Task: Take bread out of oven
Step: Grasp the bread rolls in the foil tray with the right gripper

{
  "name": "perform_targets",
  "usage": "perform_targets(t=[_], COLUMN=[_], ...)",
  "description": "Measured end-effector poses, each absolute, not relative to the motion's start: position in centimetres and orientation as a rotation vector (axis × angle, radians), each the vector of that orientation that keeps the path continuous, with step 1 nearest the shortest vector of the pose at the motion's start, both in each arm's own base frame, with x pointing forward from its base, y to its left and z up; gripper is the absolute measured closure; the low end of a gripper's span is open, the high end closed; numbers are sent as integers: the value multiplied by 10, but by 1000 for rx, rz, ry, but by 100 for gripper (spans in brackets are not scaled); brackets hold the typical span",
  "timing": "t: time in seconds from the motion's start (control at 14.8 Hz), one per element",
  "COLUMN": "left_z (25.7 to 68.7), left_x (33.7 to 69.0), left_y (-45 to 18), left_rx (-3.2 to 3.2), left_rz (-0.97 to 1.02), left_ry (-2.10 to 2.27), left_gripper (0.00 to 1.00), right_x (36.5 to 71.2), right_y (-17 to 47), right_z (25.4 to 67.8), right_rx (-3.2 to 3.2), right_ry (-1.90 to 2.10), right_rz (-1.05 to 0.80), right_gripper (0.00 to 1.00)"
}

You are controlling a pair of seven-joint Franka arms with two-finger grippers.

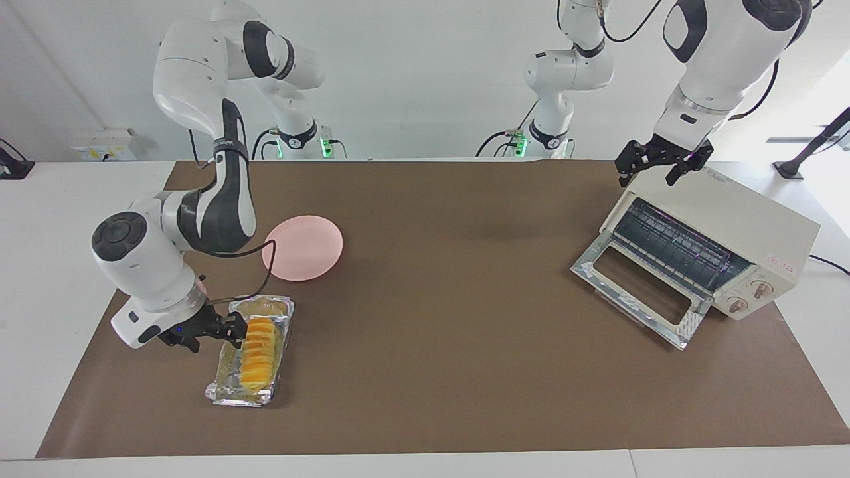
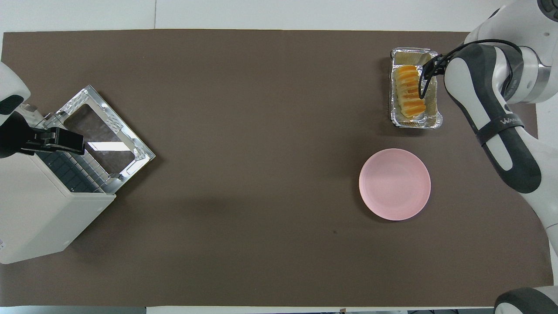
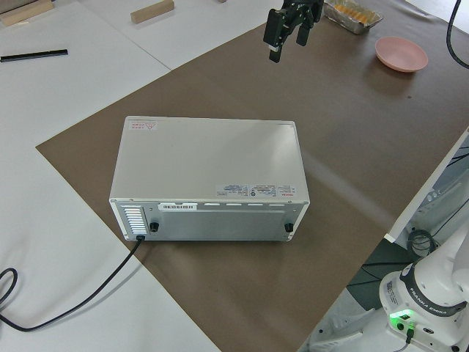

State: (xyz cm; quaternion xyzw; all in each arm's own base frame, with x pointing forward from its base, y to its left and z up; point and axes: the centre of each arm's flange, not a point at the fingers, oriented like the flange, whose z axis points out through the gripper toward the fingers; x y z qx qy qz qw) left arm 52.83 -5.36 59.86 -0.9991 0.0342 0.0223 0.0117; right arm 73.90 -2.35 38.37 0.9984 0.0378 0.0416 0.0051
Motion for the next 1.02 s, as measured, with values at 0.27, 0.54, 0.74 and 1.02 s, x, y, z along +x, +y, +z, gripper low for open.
perform_targets(t=[0.27,0.54,0.74,1.02], left_z=[599,599,599,599], left_x=[528,528,528,528], left_y=[-54,-54,-54,-54], left_rx=[-3116,-3116,-3116,-3116], left_rz=[69,69,69,69], left_ry=[107,106,106,106], left_gripper=[0,0,0,0], right_x=[739,736,733,732], right_y=[5,29,29,29], right_z=[377,350,334,325], right_rx=[3123,3081,3077,3075], right_ry=[143,171,176,182], right_rz=[138,178,189,220], right_gripper=[0,3,4,8])
